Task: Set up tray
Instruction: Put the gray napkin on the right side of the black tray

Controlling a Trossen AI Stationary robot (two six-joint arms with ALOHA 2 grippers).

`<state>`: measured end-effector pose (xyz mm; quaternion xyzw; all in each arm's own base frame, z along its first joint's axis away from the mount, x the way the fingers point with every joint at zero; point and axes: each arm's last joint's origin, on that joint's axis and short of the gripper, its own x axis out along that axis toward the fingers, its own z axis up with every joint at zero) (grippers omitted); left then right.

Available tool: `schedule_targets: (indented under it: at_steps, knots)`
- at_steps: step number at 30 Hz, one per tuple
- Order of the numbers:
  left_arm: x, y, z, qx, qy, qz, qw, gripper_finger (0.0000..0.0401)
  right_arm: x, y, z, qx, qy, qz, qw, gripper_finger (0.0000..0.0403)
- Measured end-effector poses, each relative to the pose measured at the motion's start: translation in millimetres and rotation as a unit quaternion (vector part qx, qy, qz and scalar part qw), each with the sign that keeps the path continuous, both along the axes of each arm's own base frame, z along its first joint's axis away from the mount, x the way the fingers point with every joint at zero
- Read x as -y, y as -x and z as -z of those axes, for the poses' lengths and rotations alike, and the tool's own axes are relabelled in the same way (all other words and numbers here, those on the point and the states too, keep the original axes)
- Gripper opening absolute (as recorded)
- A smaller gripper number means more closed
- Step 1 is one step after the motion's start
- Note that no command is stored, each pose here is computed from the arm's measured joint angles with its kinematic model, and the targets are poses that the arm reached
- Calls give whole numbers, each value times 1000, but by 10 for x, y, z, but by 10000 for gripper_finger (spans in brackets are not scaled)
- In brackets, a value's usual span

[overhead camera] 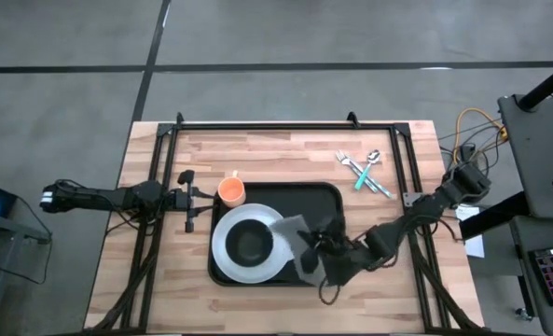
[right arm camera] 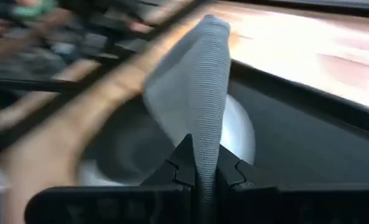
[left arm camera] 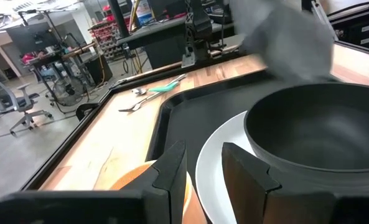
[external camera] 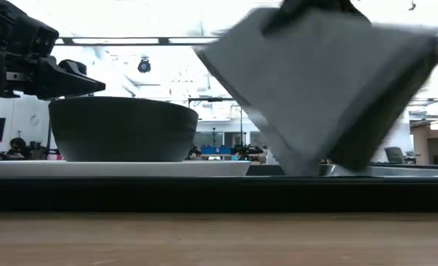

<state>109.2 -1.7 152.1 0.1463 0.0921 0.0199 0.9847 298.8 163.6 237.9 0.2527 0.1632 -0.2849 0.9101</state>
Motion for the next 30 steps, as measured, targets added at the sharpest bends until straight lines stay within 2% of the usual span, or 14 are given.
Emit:
schedule_targets:
  at_steps: [3,6,11,16,22,28,30]
  knots:
    - [0,-1,2,-1,0,0,1000,84,110,105,176,-34,-14,53,998,8]
    - [0,-4,8,-4,0,0,1000,84,144,130,313,11,-44,77,996,8]
    - [0,-13,23,-13,0,0,1000,84,120,106,240,132,-81,21,988,8]
    - [0,-16,30,-17,-1,0,1000,84,97,118,191,213,-103,-46,971,8]
    - [0,-16,27,-16,-1,0,1000,84,27,149,322,209,-123,-55,969,8]
    - [0,-16,29,-17,-1,0,1000,84,69,163,475,200,-141,-39,969,8]
    - [1,-16,28,-16,-1,0,1000,84,74,166,447,218,-150,-39,964,8]
